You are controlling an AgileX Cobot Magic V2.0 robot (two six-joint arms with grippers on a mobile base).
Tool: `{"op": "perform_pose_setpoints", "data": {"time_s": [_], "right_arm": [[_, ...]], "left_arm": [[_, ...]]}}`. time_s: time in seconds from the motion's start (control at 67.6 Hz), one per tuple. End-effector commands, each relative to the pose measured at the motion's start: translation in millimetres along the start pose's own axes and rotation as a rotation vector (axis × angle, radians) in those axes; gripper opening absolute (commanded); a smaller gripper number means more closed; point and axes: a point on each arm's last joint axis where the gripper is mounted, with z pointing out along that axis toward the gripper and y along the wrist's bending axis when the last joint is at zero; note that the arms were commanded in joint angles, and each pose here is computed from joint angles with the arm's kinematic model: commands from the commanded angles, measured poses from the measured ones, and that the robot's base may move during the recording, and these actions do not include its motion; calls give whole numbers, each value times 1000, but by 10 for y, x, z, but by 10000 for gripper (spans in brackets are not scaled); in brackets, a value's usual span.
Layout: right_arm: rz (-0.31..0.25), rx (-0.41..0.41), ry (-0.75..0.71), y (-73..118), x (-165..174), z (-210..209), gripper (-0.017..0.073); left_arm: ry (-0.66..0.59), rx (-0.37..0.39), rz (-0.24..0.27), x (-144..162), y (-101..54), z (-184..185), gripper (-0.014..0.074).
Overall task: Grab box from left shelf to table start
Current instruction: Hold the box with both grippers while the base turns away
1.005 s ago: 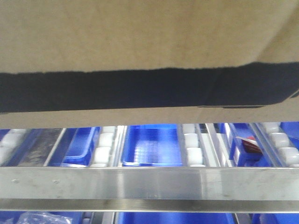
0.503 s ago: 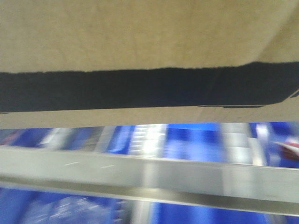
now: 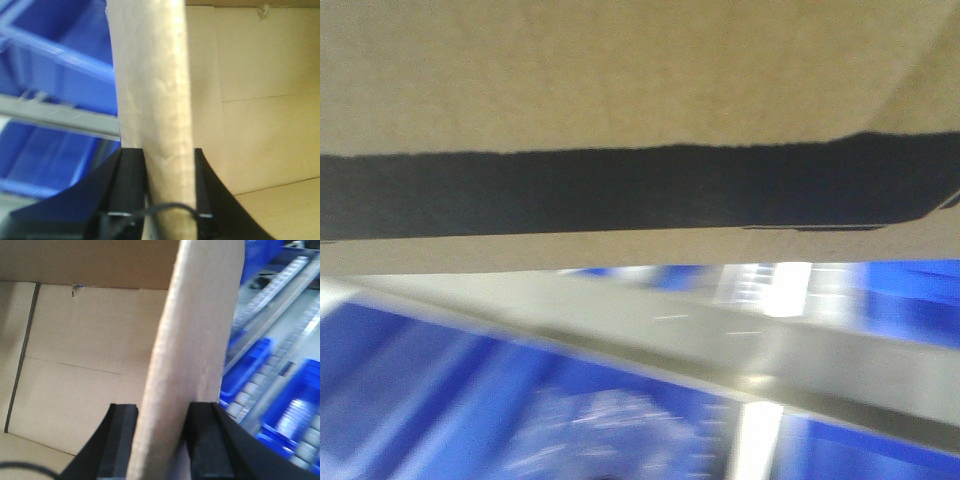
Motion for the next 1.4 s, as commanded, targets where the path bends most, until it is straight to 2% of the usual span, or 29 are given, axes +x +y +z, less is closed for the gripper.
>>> {"op": "perform_pose_setpoints", "data": {"time_s": [0.0,1.39], "right_arm": [[-17,4,-157,6,-207,-24,58],[-17,4,-157,6,-207,-24,58]], "left_arm": [[-227,177,-62,-255,-135,-132,-92],[-227,177,-62,-255,-135,-132,-92]]}}
